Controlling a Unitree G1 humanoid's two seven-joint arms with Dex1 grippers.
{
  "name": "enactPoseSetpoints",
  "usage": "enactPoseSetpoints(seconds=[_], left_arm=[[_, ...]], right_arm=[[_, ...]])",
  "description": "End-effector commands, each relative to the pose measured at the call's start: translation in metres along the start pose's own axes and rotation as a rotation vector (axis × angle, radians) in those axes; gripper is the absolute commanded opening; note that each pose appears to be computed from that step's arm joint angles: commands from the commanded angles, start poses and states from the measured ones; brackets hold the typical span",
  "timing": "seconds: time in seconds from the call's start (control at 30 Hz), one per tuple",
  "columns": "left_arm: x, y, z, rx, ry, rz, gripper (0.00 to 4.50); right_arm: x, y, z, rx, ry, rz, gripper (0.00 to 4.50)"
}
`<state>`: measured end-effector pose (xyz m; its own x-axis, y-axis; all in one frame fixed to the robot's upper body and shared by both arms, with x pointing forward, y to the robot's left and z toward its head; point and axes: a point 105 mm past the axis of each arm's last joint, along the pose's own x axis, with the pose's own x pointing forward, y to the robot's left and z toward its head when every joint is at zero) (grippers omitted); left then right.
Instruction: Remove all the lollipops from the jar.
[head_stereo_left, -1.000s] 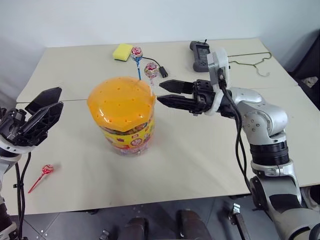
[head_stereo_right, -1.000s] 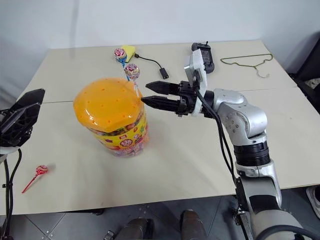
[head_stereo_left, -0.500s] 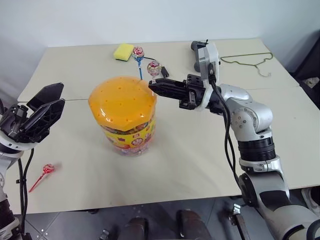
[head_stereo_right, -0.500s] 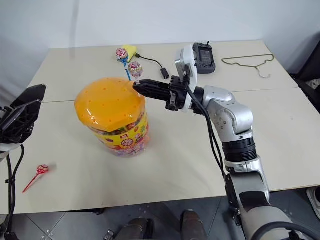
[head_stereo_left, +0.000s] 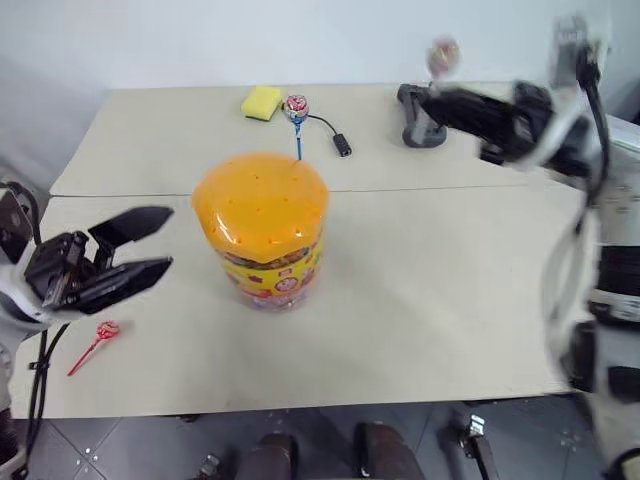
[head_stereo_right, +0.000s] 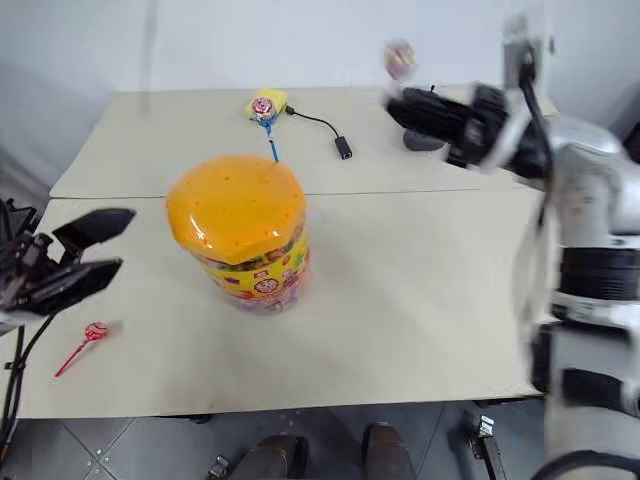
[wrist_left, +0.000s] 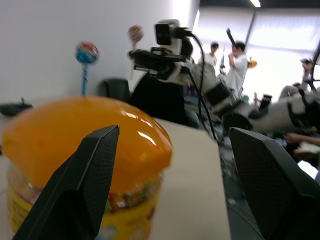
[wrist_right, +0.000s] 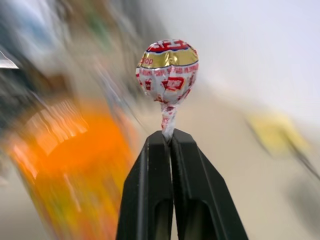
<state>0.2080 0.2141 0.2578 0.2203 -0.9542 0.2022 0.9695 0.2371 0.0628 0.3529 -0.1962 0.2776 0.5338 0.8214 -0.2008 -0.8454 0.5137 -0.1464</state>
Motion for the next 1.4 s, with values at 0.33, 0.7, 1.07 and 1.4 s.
enactPoseSetpoints(seconds=[0.33,0.7,1.07,1.4], left_arm=[[0.003,-0.002,0.006,0.079,0.012,-0.014,3.71],[-0.018,0.008,0.029,0.102,-0.204,0.195,3.71],[-0.020,0.033,0.026,0.044,-0.388,0.299,3.71],[-0.002,0.038,0.025,0.021,-0.416,0.251,3.71]], right_arm=[[-0.055,-0.010,-0.155,-0.150,0.591,-0.031,0.03],[-0.022,0.002,-0.045,-0.154,-0.031,0.083,2.27],[0.090,0.057,0.081,-0.041,-0.420,0.288,2.27],[0.142,0.088,0.104,-0.044,-0.354,0.379,2.27]])
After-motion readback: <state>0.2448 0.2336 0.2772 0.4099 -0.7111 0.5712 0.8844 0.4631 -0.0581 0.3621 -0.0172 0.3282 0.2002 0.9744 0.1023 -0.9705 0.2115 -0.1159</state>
